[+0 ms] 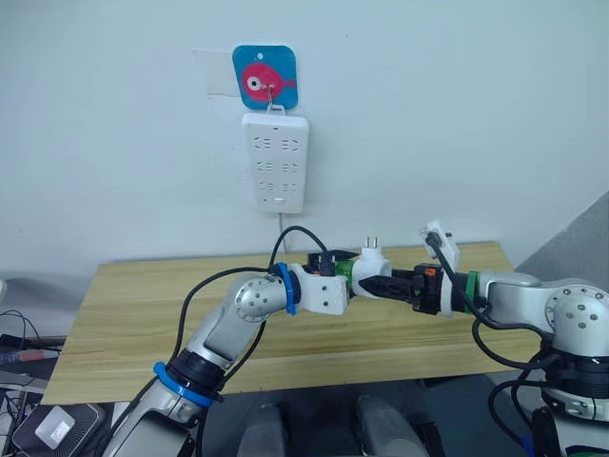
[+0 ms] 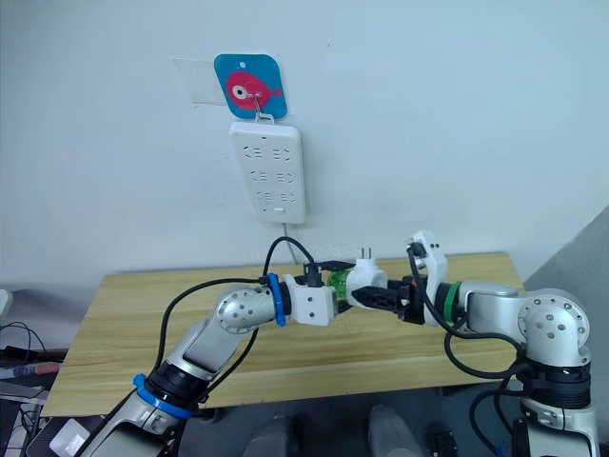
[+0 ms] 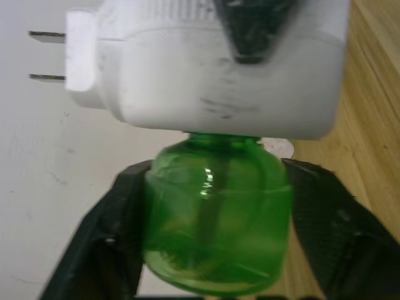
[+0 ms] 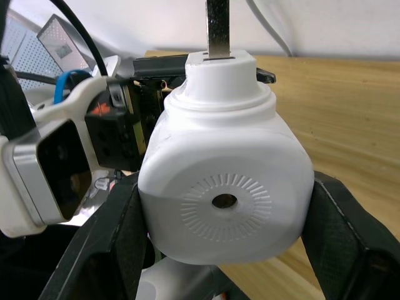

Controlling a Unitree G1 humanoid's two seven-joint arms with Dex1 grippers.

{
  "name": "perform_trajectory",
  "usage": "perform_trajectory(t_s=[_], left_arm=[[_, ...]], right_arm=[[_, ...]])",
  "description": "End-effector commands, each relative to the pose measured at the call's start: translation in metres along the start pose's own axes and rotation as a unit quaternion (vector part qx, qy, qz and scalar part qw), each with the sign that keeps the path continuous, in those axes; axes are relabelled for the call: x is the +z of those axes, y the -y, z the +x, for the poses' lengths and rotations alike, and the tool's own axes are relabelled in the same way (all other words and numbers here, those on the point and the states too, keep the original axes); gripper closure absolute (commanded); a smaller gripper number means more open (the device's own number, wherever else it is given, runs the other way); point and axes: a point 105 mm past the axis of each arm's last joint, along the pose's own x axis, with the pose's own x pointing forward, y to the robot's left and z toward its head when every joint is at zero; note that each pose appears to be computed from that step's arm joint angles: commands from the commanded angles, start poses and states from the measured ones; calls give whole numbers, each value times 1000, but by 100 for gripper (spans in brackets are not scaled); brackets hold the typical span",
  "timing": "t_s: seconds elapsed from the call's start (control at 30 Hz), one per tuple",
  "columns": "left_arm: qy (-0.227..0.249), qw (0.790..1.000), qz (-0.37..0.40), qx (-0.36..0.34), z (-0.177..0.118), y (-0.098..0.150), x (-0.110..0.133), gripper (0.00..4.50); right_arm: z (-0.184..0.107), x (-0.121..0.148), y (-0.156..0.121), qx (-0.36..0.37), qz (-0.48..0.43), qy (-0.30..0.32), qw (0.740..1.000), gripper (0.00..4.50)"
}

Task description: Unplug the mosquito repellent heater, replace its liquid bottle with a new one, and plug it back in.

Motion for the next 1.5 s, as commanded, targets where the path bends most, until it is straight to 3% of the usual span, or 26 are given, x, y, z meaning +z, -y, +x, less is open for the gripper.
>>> perform_trajectory(t_s=[0.03, 0.27, 0.4, 0.43, 0.5, 0.57, 0.63, 0.8, 0.97, 1.13, 1.33, 1.4, 1.5], left_arm=[[19, 999, 28, 7, 1, -5, 13, 223], [18, 1000, 19, 17, 3, -7, 10, 223], [52, 995, -67, 50, 3, -17, 11, 223], [67, 989, -121, 60, 3, -21, 11, 223], [96, 971, -207, 73, 2, -27, 13, 223], [146, 921, -338, 125, 1, -48, 17, 223], [190, 876, -420, 141, -1, -61, 24, 223], [232, 844, -471, 111, -2, -63, 40, 223], [224, 853, -465, 79, -2, -56, 42, 223], [208, 868, -445, 67, 0, -53, 40, 223], [210, 869, -443, 67, 2, -51, 42, 223], [210, 869, -443, 68, 2, -52, 42, 223], [206, 870, -443, 74, 1, -52, 40, 223]], right_arm=[[-3, 11, -8, 16, -7, 26, 1000, 149], [0, 12, -15, 34, -6, 30, 999, 149], [-5, 19, -18, 34, -30, 52, 998, 17], [-8, 24, -17, 22, -37, 70, 997, 6], [-11, 31, -16, 9, -46, 98, 994, 6], [-15, 40, -19, -10, -74, 135, 988, 6], [-17, 49, -25, -12, -80, 179, 980, 6], [-12, 50, -41, -13, -117, 218, 969, 6], [-7, 65, -37, -45, -114, 269, 955, 6], [1, 71, -46, -40, -128, 279, 951, 6], [13, 70, -40, -76, -121, 278, 950, 6], [15, 69, -38, -85, -123, 278, 949, 41], [12, 72, -35, -96, -123, 289, 944, 129]])
